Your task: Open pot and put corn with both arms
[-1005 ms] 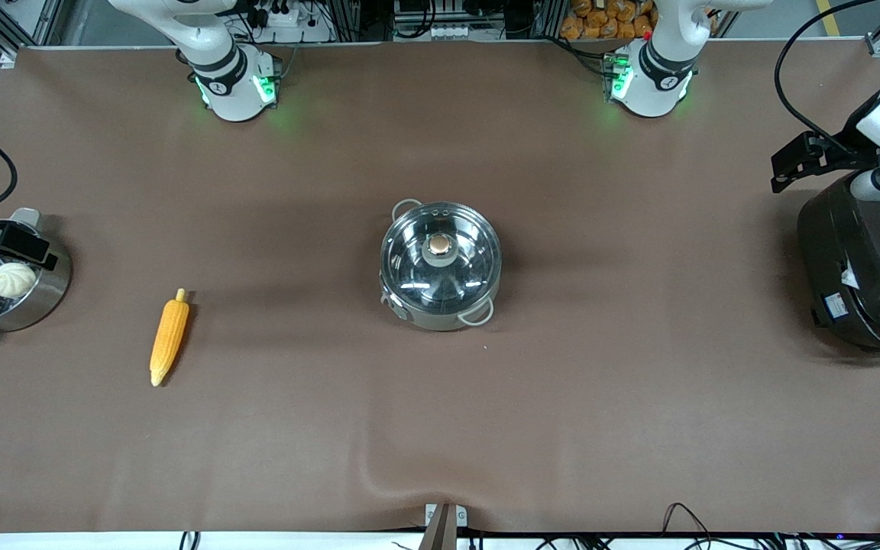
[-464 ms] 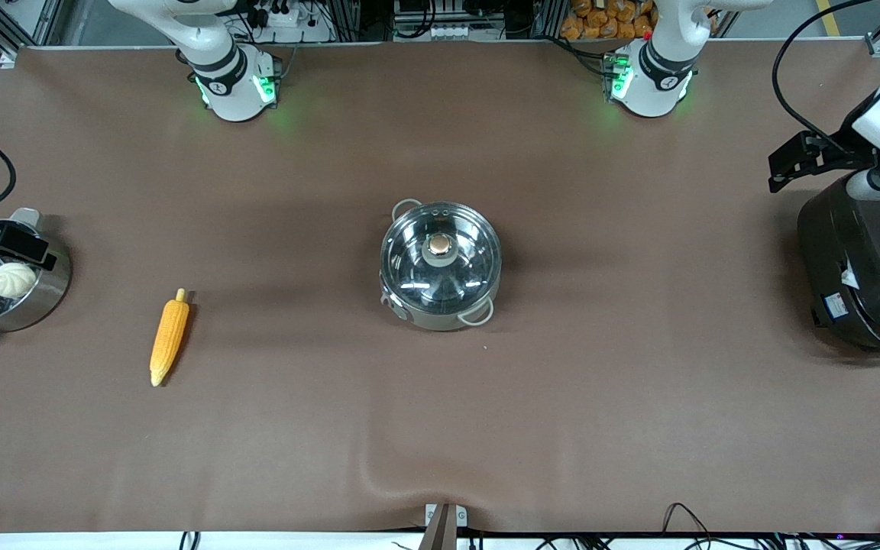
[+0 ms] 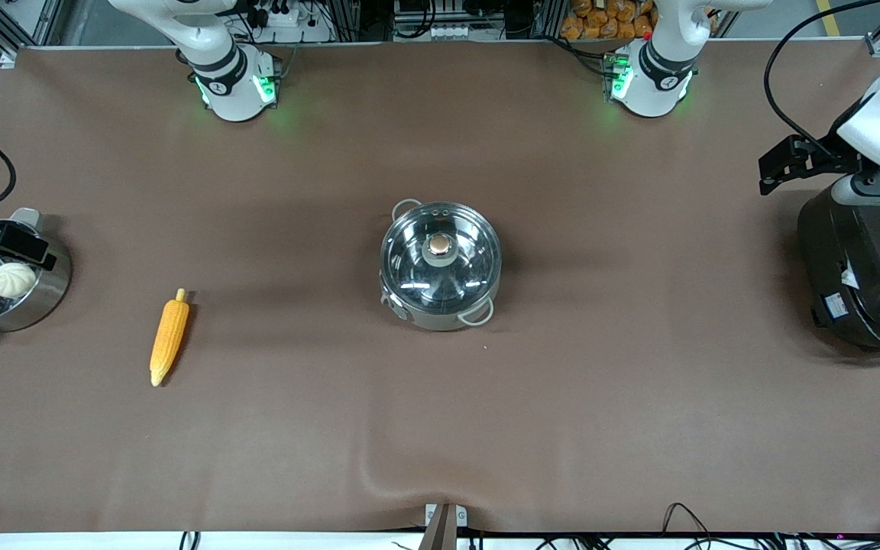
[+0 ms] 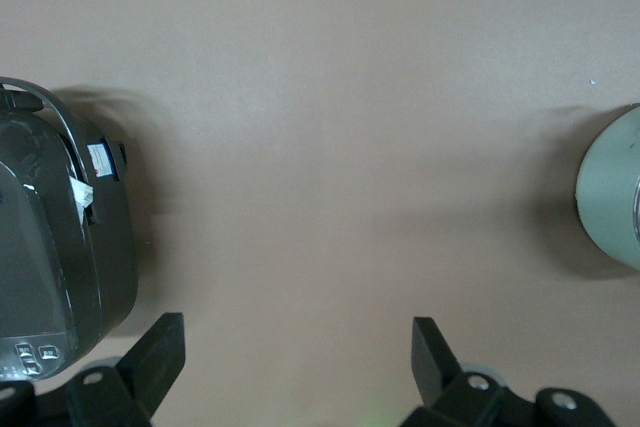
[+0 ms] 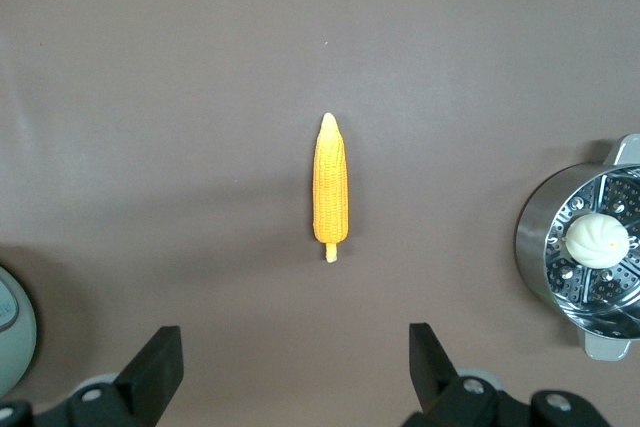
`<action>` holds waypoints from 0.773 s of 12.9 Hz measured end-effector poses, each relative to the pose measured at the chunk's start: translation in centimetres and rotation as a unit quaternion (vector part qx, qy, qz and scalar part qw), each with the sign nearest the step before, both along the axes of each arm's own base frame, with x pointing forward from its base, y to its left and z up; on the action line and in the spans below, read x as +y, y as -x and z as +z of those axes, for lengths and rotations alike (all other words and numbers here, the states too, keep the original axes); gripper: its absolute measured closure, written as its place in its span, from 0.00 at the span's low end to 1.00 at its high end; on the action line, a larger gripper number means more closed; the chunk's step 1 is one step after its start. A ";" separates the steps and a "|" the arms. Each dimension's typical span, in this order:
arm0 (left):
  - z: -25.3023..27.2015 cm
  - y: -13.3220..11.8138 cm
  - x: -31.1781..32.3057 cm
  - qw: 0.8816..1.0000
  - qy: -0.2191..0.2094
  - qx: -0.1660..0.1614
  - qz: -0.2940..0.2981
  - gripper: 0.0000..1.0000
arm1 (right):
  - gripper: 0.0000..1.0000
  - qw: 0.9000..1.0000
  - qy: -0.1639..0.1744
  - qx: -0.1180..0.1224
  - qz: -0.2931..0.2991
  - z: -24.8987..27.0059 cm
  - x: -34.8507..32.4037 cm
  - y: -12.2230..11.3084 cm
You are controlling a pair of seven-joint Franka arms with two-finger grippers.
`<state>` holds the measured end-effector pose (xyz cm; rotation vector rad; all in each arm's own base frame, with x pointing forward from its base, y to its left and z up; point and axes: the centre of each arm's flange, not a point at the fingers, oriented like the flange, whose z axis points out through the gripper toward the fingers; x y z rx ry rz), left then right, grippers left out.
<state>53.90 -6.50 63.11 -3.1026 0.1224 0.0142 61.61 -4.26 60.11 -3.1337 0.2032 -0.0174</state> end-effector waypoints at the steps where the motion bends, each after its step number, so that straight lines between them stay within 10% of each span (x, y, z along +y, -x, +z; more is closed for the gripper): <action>1: 0.0 0.0 0.0 1.000 0.000 0.000 0.000 0.00 | 0.00 1.000 0.000 0.000 0.000 0.0 0.0 0.0; 10: 0.3 0.0 -0.1 1.000 0.000 -0.004 0.000 0.00 | 0.00 1.000 0.001 0.026 -0.001 -3.5 -1.2 -1.3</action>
